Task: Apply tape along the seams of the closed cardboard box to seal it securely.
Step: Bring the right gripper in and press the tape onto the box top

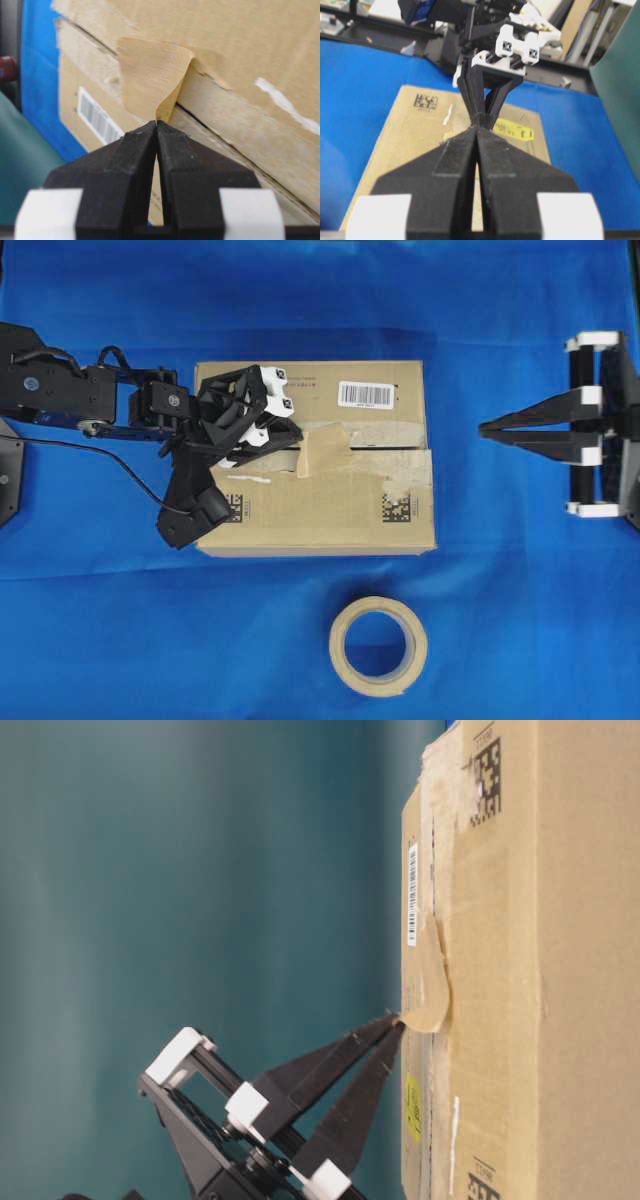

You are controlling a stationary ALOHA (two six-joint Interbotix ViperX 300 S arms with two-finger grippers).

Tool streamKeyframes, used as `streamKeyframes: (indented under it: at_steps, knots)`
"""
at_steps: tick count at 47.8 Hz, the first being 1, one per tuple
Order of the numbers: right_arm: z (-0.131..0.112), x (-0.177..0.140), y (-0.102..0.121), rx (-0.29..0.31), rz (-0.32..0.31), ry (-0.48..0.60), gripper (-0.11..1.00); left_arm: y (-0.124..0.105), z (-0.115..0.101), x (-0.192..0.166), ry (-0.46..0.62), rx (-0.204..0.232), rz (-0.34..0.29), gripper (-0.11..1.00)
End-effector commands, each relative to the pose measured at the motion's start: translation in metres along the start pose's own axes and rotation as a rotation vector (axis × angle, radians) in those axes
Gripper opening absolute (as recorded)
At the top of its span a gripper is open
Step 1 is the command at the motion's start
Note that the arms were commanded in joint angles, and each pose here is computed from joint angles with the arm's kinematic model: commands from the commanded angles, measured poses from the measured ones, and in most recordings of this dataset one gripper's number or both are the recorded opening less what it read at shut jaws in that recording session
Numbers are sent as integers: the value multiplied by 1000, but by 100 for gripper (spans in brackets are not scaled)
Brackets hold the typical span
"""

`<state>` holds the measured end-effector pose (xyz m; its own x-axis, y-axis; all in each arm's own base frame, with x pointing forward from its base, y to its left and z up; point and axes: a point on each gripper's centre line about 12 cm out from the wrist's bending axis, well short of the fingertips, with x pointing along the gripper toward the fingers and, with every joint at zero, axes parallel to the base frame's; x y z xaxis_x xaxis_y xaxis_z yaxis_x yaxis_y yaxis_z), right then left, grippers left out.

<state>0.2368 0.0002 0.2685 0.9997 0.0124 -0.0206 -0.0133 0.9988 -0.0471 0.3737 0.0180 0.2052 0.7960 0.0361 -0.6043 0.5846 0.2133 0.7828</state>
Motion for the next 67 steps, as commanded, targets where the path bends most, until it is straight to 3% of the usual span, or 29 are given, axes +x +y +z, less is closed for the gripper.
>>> streamKeyframes:
  at_steps: [1,27,31,37,39,51,67]
  knots:
    - [9,13,-3,23,-13,-28,0,9,1,-4,-1,10,6,0]
    - [-9,103,-18,110,-75,88,2,7,-3,-4,12,22,-18,0]
    - [-9,116,-19,117,-79,93,18,7,-3,-4,12,22,-18,0]
    - [-11,126,-20,123,-83,108,55,6,-3,-4,12,20,-20,0]
    - [-13,128,-20,124,-84,116,61,7,-3,-4,12,20,-18,0]
    - [-36,140,-21,172,-97,171,48,7,-3,-4,12,22,-18,0]
    - [-75,154,-16,216,-96,244,48,6,-3,-4,12,20,-20,0]
